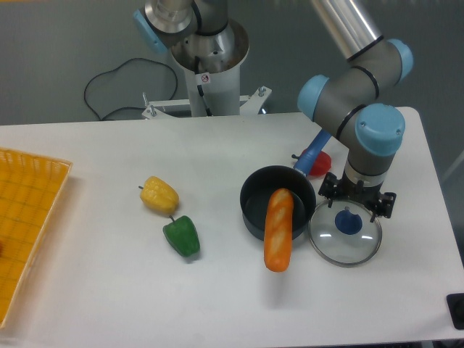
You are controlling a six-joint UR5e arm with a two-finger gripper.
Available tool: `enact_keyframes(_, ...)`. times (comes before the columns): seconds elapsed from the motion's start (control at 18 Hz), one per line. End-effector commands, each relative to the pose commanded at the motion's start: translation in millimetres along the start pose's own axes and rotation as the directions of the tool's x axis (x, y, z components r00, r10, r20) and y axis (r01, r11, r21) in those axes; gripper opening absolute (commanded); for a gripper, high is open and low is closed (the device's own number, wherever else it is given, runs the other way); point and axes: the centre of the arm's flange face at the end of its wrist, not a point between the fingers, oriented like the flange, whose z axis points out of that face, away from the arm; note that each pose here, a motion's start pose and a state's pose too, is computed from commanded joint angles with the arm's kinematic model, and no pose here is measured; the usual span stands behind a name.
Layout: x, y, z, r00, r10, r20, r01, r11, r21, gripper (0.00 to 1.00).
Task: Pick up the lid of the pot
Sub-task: 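Lower the gripper and close it on the blue lid knob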
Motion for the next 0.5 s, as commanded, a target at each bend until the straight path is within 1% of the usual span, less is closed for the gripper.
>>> enact_keyframes(0.28,-3,-4,13,1.000,0.003,-0.012,-0.003,1.000,-0.008,1.00)
enact_keyframes(0.5,-7,-6,14,1.000,0.000,-0.014,0.000,1.000,-0.010,1.00)
